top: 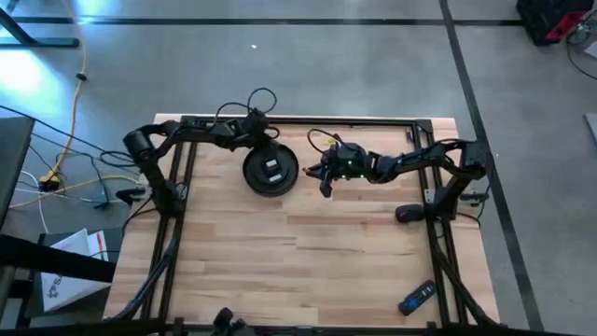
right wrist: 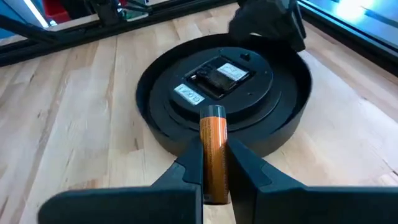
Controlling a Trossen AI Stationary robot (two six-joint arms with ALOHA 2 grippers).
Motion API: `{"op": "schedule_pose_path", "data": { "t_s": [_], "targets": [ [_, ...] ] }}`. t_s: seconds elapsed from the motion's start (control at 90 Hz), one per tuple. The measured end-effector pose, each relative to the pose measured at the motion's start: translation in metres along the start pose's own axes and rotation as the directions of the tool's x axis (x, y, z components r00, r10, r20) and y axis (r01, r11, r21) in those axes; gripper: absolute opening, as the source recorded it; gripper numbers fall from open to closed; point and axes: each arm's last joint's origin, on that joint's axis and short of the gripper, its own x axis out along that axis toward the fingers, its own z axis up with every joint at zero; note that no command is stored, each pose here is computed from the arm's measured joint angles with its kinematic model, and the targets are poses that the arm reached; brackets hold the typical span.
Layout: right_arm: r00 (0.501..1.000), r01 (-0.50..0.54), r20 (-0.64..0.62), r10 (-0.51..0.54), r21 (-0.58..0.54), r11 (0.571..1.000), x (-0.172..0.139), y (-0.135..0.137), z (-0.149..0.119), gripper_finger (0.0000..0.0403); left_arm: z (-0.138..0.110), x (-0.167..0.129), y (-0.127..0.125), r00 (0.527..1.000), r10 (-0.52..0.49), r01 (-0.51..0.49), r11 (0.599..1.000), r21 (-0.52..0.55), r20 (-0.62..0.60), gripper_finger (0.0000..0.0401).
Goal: Insert battery
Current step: Insert the yellow battery into the white-black wall clock
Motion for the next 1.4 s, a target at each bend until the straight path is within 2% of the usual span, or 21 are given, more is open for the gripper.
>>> {"op": "schedule_pose_path", "data": {
  "t_s": [0.133,0.333,0.478,0.589,0.722,0.833,1.044,1.211,1.4],
  "targets": [
    [1.000,0.000,-0.003,0.000,0.000,1.000,0.000,0.000,0.000,0.0012,-0.004,-0.004,-0.011,0.987,-0.154,0.155,0.988,0.020,-0.046,0.0084],
    [1.000,-0.009,0.002,0.009,-0.004,1.000,0.000,0.002,0.000,0.0012,-0.008,-0.012,-0.031,0.958,-0.275,0.282,0.954,0.099,-0.078,0.0064],
    [0.995,-0.073,0.060,0.076,-0.047,0.996,0.001,0.013,0.005,0.0012,-0.005,-0.027,-0.043,0.952,-0.304,0.306,0.939,0.157,-0.037,0.0057],
    [0.990,-0.101,0.085,0.109,-0.092,0.991,0.005,0.021,0.017,0.0012,0.002,-0.053,-0.047,0.943,-0.332,0.319,0.929,0.185,0.040,0.0053],
    [0.982,-0.158,0.084,0.169,-0.124,0.980,0.024,0.028,0.027,0.0012,-0.001,-0.088,-0.045,0.950,-0.287,0.260,0.946,0.194,0.124,0.0053],
    [0.971,-0.228,0.051,0.235,-0.115,0.967,0.048,0.033,0.023,0.0012,-0.019,-0.109,-0.043,0.965,-0.232,0.206,0.961,0.187,0.126,0.0053],
    [0.942,-0.330,0.009,0.334,-0.128,0.935,0.082,0.049,0.016,0.0012,-0.073,-0.127,-0.055,0.953,-0.290,0.256,0.928,0.270,0.091,0.0053],
    [0.940,-0.338,0.000,0.342,-0.156,0.928,0.087,0.053,0.017,0.0012,-0.108,-0.126,-0.069,0.933,-0.354,0.315,0.888,0.334,0.060,0.0053],
    [0.957,-0.289,-0.022,0.290,-0.183,0.940,0.085,0.046,0.007,0.0012,-0.130,-0.123,-0.081,0.914,-0.398,0.343,0.863,0.370,0.082,0.0053]
  ]
}}
